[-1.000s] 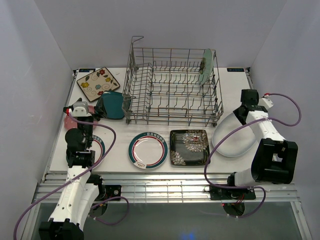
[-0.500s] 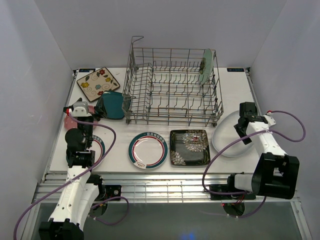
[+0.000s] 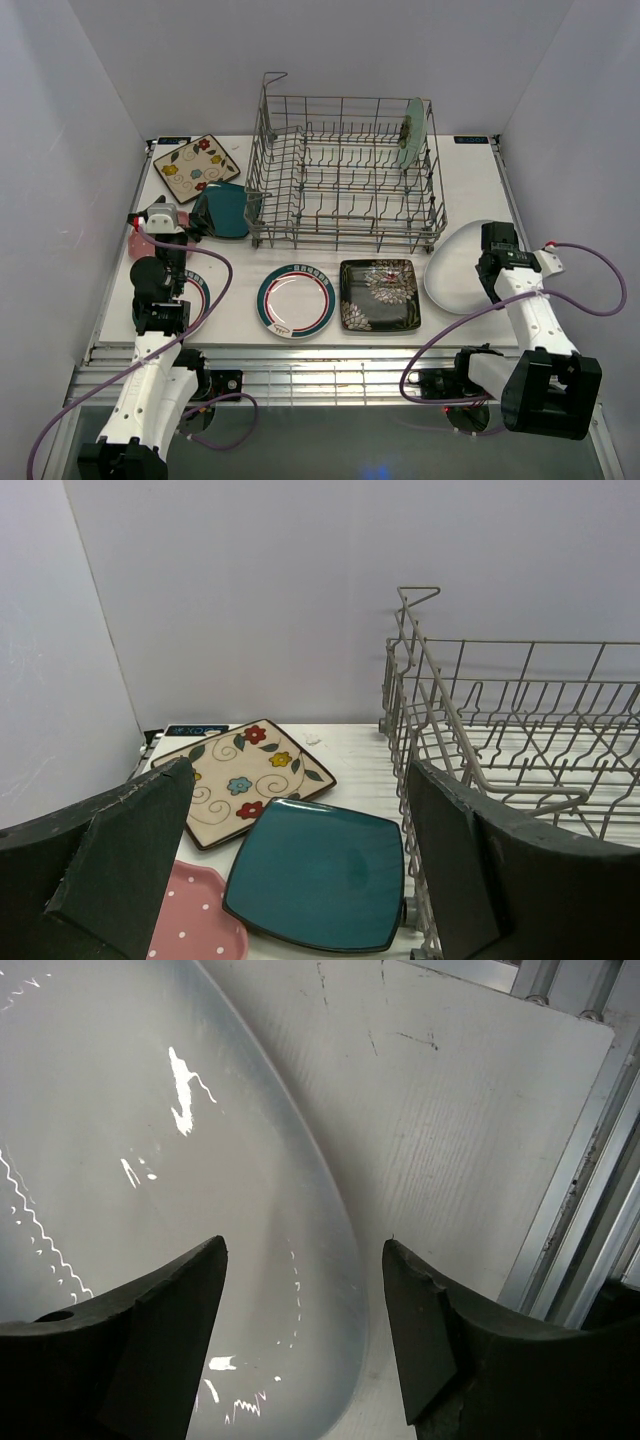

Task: Load the plates into the dish rack
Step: Move the plate to the center of the board.

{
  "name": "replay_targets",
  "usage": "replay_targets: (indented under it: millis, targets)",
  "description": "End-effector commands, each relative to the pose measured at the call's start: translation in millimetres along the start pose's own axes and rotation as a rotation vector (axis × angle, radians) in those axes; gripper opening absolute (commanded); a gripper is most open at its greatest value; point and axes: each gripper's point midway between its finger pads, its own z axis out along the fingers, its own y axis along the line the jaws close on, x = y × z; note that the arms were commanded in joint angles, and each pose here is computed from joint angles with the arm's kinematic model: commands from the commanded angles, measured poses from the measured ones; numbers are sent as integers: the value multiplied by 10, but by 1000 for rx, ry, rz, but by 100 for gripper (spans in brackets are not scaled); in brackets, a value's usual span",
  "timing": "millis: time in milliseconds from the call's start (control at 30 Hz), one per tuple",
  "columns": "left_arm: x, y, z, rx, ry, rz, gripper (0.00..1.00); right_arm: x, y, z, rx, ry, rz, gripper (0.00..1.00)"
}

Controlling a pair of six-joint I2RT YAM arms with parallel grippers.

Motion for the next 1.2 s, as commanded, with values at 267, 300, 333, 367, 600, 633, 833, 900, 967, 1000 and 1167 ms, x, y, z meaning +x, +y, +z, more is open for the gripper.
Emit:
replay_targets:
  millis: [267,300,333,367,600,633,833,900,967,1000,1167]
  targets:
    - [-7,-14,24,7,5,-3,98,93,-225,66,51,-18,12,74]
    - [-3,-11,23,5,7,-3,98,120,-222,89,46,-14,6,74]
    - [-6,-11,24,5,6,-3,98,155,-202,108,34,-2,1,74]
    - [-7,-11,24,5,6,-3,98,184,-193,127,25,6,-18,74]
    - [17,-8,26,4,12,-2,98,307,-77,235,-34,41,-36,74]
    - [17,-5,26,2,12,0,98,332,-35,245,-57,49,-34,74]
    - [15,-5,24,2,12,0,98,391,20,281,-109,58,-41,74]
    - [4,-7,27,4,9,0,98,385,43,282,-126,53,-30,74]
    - [-6,-7,24,4,6,0,98,402,59,289,-141,58,-30,75]
    - [5,-7,21,4,9,0,98,408,64,293,-145,60,-31,75]
    - [-8,-7,21,4,6,0,98,418,111,319,-174,68,-31,73]
